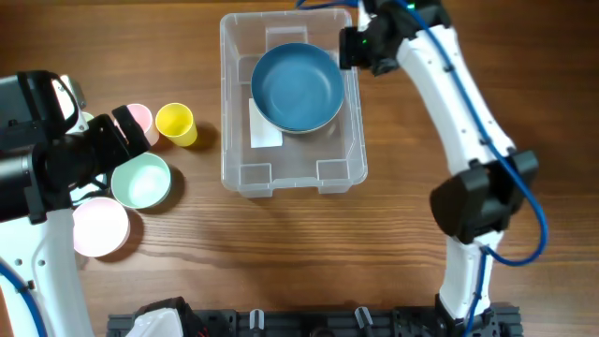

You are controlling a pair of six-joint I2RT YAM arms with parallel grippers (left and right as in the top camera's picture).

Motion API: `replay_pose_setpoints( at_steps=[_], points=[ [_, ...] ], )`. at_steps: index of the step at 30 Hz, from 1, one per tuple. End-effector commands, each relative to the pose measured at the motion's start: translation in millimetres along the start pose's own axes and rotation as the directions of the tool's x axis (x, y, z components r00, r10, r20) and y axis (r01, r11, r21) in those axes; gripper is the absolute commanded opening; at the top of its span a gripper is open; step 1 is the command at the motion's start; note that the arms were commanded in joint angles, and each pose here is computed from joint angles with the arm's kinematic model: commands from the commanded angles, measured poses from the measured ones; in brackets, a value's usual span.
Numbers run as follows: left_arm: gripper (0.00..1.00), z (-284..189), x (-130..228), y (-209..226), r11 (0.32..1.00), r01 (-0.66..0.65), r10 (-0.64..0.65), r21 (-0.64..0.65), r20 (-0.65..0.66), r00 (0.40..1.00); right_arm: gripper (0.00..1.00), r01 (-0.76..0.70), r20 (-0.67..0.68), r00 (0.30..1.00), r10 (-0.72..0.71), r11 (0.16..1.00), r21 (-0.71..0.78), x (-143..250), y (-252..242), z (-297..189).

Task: Pack container
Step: 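Carry the blue plate into the container, stack it, withdraw right arm, then reach the left gripper to the yellow cup and grasp it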

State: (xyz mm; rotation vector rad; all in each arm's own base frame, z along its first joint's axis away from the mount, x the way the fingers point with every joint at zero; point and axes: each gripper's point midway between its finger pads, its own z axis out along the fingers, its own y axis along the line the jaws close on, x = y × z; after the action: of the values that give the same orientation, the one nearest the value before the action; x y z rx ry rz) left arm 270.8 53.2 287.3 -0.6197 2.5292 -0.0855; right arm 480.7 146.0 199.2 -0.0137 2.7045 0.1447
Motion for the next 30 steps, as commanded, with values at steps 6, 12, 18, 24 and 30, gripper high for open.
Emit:
replay_pose_setpoints(
  at_steps=[6,12,18,24,30],
  points=[
    [1.0,-4,-4,-13,0.997,-0.008,0.007,0.075,0.01,1.0,1.0,-0.288,0.058,0.958,0.282,0.94,0.184,16,-155,-109],
    [1.0,11,-4,-17,0.997,-0.013,0.015,0.076,-0.038,0.999,1.0,-0.521,0.009,0.842,0.539,0.808,0.275,66,-249,-136],
    [1.0,13,-12,-19,0.996,-0.016,0.017,0.083,-0.01,1.0,1.0,-0.588,0.067,0.803,0.592,0.77,0.247,116,-247,-190],
    [1.0,13,-12,-19,0.996,-0.016,0.017,0.084,-0.008,1.0,1.0,-0.584,0.01,0.805,0.593,0.79,0.187,226,-195,-182],
    [1.0,12,-19,-21,0.996,-0.02,0.018,0.092,0.02,1.0,1.0,-0.564,0.015,0.822,0.569,0.81,0.157,272,-185,-143]
  ],
)
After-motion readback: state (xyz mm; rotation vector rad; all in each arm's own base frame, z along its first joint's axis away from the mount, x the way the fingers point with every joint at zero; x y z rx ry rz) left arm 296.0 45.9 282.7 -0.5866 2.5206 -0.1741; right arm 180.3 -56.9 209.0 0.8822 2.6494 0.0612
